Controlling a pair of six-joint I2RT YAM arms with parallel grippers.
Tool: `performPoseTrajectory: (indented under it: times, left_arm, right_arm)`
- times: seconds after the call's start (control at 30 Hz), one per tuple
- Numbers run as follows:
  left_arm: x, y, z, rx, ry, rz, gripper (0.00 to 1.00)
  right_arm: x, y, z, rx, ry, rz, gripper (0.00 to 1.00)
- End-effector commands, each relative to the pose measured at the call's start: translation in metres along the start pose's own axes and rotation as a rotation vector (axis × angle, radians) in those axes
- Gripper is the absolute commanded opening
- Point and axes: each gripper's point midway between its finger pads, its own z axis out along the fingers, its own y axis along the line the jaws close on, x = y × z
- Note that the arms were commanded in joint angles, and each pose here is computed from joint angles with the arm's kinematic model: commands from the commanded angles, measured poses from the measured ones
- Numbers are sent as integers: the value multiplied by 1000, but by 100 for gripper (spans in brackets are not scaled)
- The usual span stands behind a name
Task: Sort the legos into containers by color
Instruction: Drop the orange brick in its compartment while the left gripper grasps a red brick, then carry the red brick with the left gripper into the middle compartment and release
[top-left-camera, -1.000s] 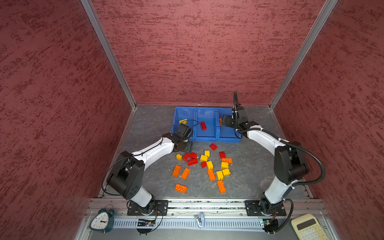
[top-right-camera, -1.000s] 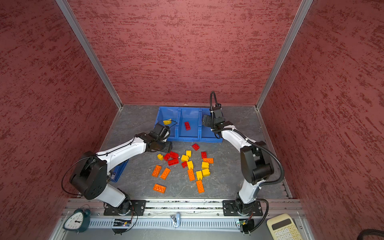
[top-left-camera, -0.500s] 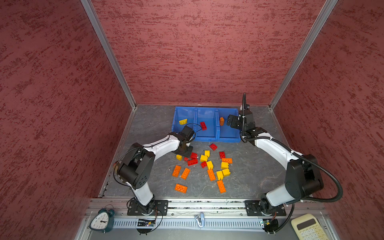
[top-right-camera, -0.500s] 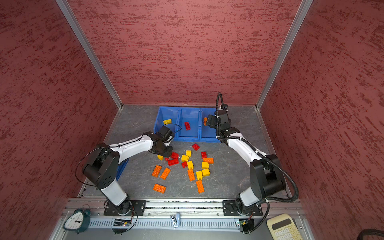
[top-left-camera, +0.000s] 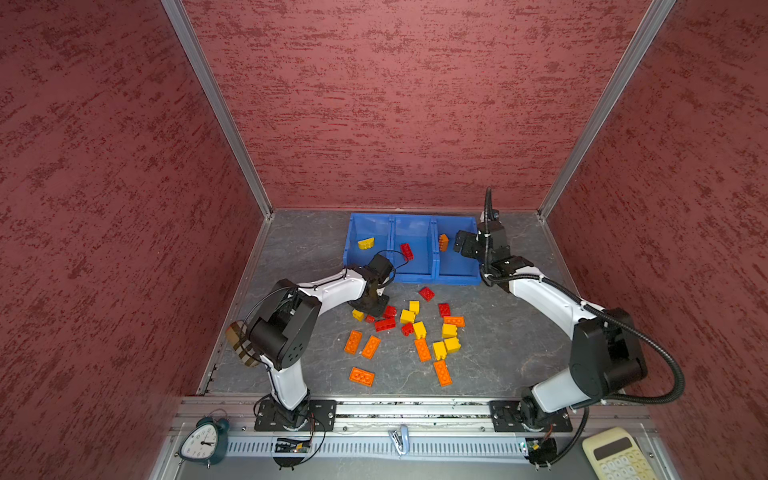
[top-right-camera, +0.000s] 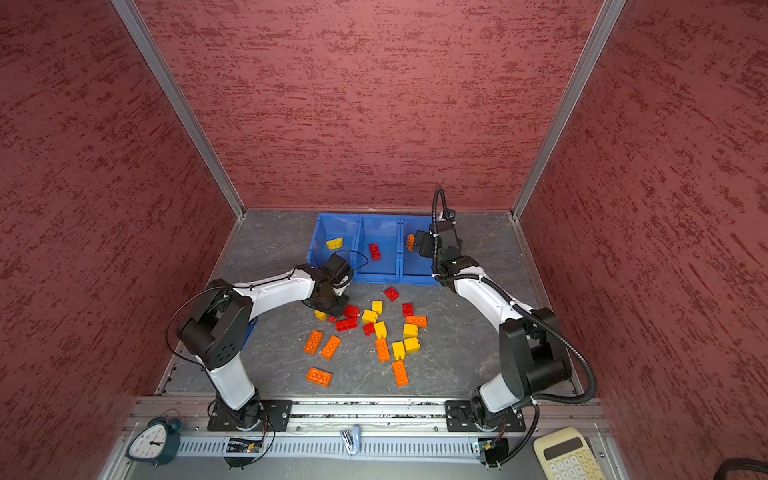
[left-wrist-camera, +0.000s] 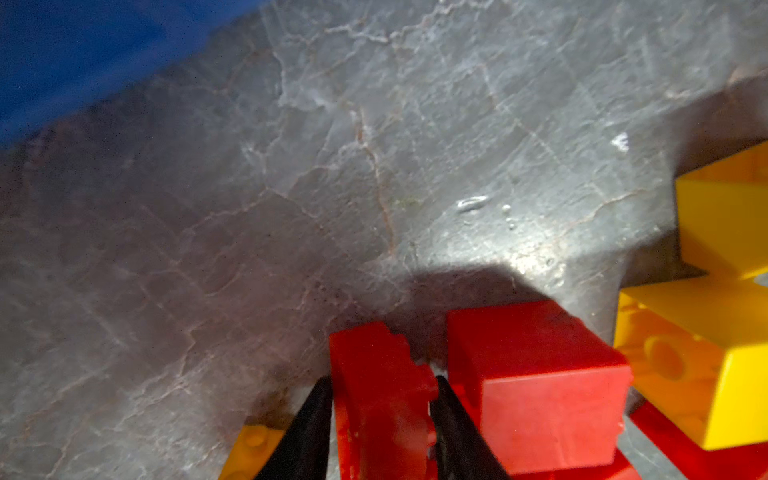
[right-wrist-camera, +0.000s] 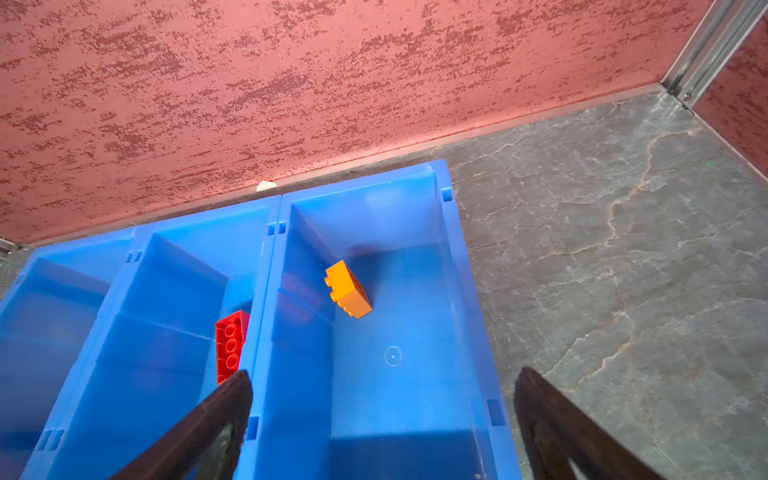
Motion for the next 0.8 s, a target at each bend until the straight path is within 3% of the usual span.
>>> performPoseTrajectory:
  times: [0.0, 0.27, 0.4, 0.6, 0.77]
  left_arm:
    - [-7, -6, 0, 13, -17, 13, 34]
    - [-22, 6, -26, -29, -130, -18, 24]
    - [-40, 1, -57, -2, -224, -28, 23]
    - [-97, 5, -121, -70, -488, -29, 23]
    - [-163, -31, -148, 80, -677, -88, 25]
  right_arm:
    - [-7, -4, -1, 16, -35, -2, 99]
    - [-8, -4, -5, 8, -48, -10, 99]
    - [-11, 4, -11, -55, -78, -4, 99]
    - [-12, 21, -18, -166, -90, 11, 99]
    - [-14, 16, -24, -156, -123, 51, 99]
